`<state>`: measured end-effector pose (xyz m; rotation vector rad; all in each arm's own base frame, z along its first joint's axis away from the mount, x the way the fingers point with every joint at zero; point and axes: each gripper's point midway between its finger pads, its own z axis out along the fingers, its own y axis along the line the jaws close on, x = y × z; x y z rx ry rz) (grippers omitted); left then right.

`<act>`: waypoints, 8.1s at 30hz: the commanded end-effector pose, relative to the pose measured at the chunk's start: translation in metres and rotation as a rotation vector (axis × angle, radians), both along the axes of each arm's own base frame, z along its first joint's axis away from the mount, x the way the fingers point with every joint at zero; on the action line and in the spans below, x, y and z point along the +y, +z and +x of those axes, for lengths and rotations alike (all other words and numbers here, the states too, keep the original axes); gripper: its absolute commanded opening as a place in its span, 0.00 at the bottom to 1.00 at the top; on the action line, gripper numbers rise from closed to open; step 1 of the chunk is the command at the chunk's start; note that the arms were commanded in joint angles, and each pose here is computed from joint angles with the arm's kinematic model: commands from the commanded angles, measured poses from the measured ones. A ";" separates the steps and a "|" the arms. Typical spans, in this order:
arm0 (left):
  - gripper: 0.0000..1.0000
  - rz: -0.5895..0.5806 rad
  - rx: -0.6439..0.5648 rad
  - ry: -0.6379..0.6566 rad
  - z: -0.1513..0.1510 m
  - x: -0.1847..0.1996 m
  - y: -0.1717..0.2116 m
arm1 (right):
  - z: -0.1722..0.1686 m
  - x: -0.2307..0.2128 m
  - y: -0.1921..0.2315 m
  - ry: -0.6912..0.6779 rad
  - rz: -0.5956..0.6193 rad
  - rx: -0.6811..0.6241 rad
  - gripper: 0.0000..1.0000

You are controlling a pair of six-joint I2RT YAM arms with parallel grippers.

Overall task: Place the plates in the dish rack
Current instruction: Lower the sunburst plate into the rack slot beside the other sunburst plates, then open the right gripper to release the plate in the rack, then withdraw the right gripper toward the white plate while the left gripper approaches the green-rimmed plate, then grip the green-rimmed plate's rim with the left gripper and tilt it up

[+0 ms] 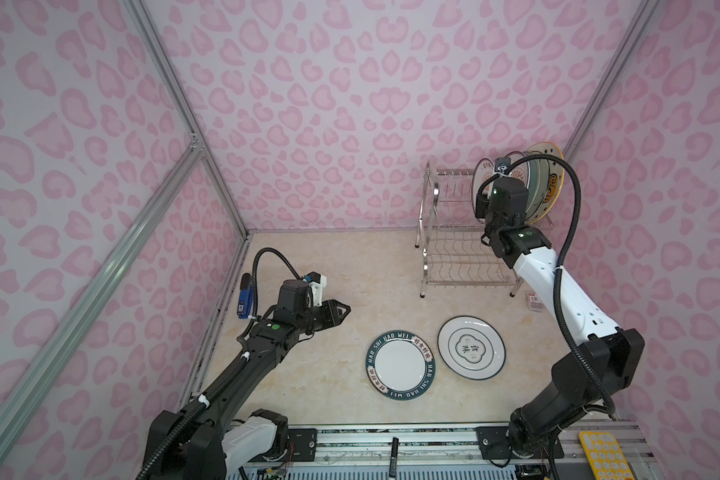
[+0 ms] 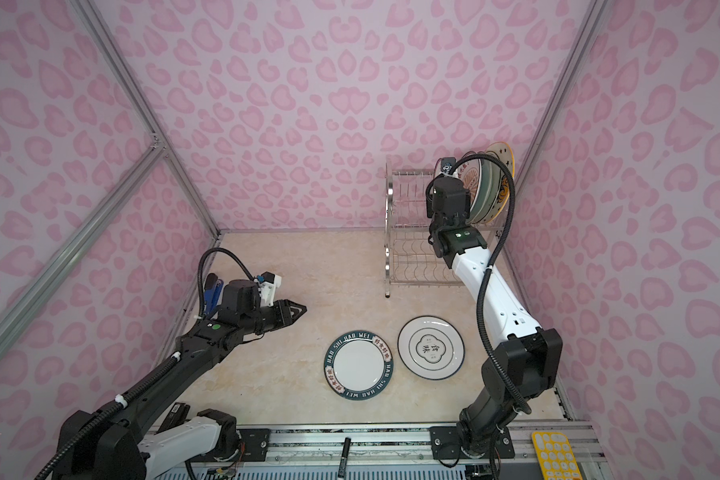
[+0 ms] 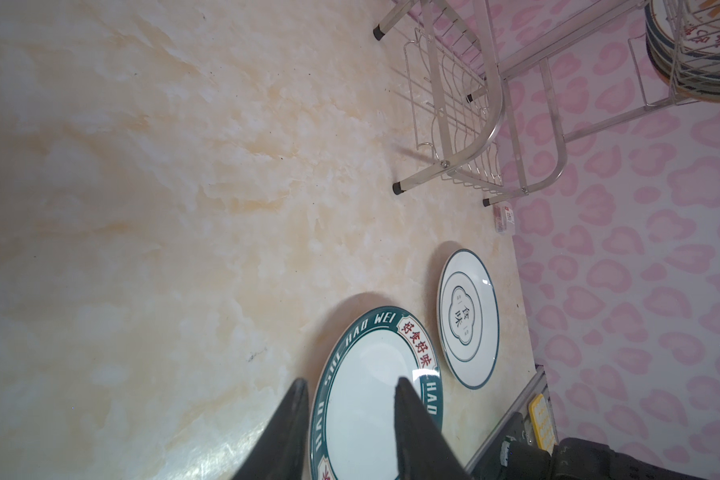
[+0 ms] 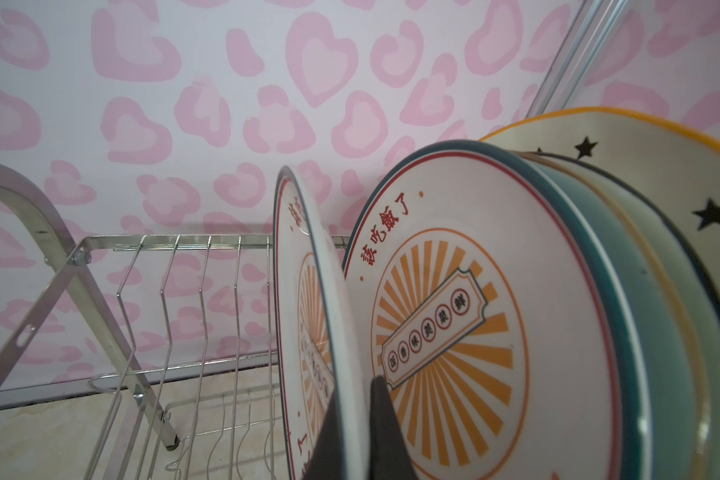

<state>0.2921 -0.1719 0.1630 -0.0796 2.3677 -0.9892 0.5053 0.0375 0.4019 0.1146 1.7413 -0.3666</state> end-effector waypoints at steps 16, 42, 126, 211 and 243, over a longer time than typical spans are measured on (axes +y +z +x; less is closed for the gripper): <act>0.37 0.013 -0.022 -0.009 0.002 0.000 0.005 | 0.014 0.001 -0.012 -0.007 0.000 0.037 0.03; 0.37 0.013 -0.024 -0.006 0.002 0.001 0.005 | 0.001 -0.003 -0.021 -0.012 0.004 0.065 0.13; 0.44 -0.033 -0.083 -0.007 0.009 -0.004 0.015 | -0.132 0.091 -0.007 0.485 0.325 -0.120 0.73; 0.25 -0.005 0.318 -0.138 -0.093 -0.068 -0.140 | -0.186 0.171 -0.284 0.593 0.630 0.448 0.70; 0.03 -0.069 0.286 -0.162 -0.075 -0.090 -0.122 | -0.188 0.169 -0.279 0.593 0.628 0.441 0.70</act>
